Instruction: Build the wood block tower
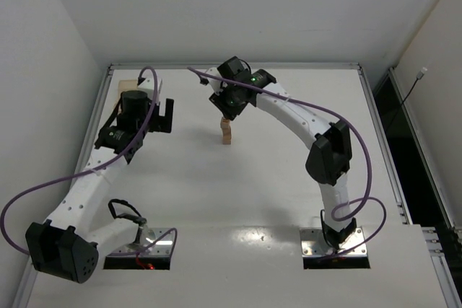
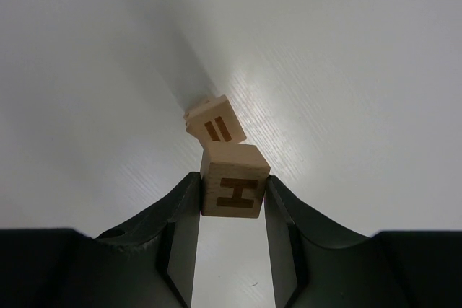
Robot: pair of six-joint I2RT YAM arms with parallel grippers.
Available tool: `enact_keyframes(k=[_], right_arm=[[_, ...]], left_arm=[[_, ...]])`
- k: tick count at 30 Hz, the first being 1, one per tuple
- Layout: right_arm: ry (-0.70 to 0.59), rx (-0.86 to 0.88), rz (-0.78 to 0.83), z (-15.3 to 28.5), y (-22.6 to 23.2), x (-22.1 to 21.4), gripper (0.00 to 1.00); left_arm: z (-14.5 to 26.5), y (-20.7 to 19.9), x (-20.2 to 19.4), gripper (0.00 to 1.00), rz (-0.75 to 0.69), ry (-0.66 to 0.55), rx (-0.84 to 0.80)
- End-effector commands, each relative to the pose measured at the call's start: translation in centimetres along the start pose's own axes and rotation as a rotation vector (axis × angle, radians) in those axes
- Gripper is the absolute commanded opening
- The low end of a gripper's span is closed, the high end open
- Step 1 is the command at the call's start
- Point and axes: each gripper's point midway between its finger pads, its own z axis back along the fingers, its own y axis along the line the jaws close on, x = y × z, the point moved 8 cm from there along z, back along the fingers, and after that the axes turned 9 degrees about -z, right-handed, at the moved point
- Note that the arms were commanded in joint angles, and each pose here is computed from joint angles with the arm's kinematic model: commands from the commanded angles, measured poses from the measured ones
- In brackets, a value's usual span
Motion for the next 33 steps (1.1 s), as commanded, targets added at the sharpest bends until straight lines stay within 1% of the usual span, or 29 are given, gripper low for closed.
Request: enact_keyframes(k=[1,6,12,16,24,33], right_arm=[[-0.052,-0.034,-0.007,1.0,-0.1,1.6,0.0],[-0.043,-0.028,0.02,0.3,0.2,1.9,0.0],[-0.043,-0.014,0.037,0.2,0.7,2.1,0.0],[-0.016,-0.005,0.044,-0.6,1.2,1.7,0.0],[-0.005,-0.004,0.044,-1.3,1.2,1.6,0.0],[0.013,-0.002,0.053,-1.7,1.1,1.3,0.0]], left_arm=[[0.5,1.2,1.2,0.99,0.071,-0.036,0.017],[0.1,1.8,0.3,0.99,0.137,-0.012,0.016],[0.0,2.4,0.1,0.99,0.163,-0.009,0.024],[-0.3,2.6,-0.1,0.99,0.19,0.0,0.017],[-0.5,2.1,-0.1,0.99,0.189,0.002,-0.026],[-0.5,2.3,-0.1,0.99,0.194,0.002,-0.027]])
